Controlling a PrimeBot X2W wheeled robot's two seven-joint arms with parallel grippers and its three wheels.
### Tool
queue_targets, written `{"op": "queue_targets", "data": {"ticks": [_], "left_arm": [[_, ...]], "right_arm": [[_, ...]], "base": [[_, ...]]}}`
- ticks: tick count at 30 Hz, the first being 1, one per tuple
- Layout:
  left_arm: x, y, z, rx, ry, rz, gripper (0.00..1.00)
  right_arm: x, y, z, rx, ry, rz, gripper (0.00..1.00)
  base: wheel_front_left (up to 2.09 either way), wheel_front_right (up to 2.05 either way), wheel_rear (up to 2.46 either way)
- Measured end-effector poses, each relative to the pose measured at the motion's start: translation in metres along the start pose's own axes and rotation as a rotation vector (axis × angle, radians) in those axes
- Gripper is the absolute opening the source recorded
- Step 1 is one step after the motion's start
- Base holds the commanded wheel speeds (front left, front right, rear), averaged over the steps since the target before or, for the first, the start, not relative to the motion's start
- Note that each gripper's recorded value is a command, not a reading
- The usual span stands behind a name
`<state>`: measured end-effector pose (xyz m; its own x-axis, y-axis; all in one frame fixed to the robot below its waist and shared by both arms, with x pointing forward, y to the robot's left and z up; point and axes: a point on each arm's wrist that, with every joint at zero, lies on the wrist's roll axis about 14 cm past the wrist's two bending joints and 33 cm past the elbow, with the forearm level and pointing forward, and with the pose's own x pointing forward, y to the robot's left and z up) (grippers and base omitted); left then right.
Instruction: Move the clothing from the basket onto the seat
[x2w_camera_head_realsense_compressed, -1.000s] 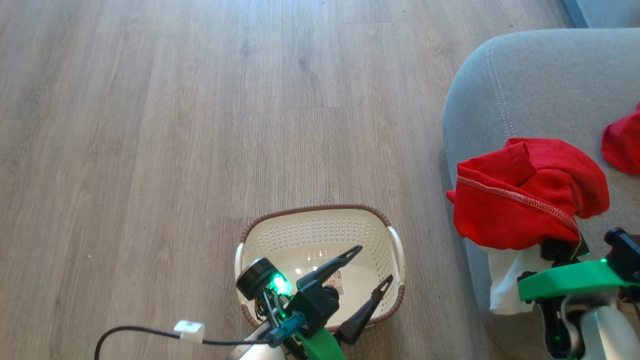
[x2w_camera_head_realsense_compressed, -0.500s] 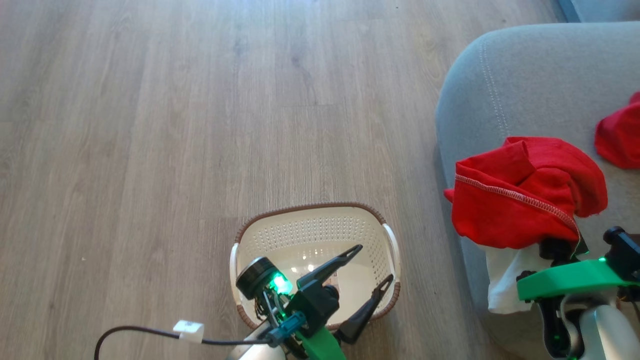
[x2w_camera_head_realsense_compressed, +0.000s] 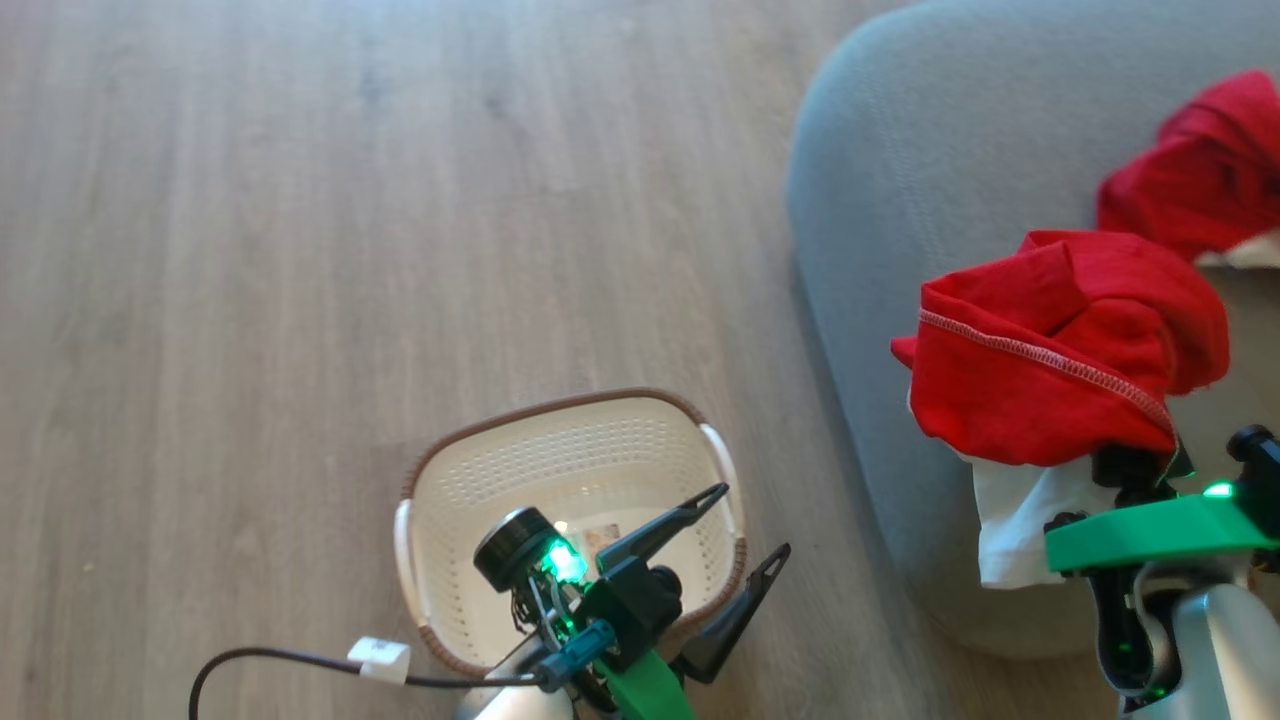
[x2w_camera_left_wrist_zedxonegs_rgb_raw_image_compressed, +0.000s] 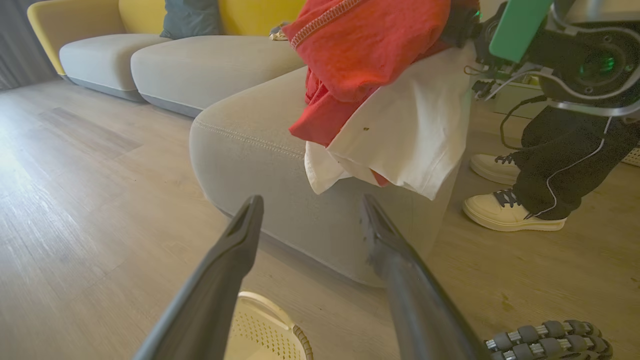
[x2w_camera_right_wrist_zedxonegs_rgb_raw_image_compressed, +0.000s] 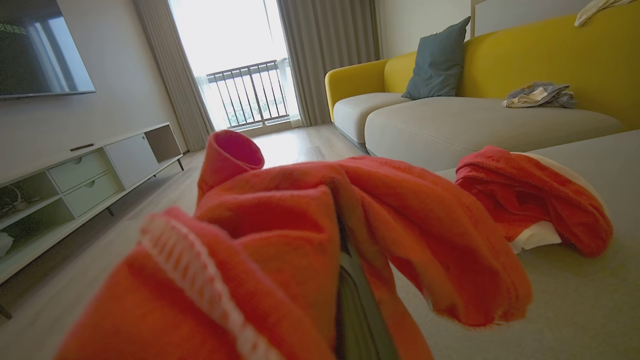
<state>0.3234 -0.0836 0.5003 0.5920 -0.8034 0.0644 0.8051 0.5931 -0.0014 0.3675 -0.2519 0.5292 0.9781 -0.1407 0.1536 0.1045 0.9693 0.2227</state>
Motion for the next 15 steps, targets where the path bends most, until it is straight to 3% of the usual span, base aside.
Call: {"op": "queue_targets", "data": {"ticks": [15], "left_arm": [[0.037, -0.043, -0.004, -0.022, -0.019, -0.206, 1.00]], "right_arm": [[-0.035, -0.062, 0.023, -0.054, -0.039, -0.200, 0.00]], "base": [[0.00, 0.00, 0.00]]}}
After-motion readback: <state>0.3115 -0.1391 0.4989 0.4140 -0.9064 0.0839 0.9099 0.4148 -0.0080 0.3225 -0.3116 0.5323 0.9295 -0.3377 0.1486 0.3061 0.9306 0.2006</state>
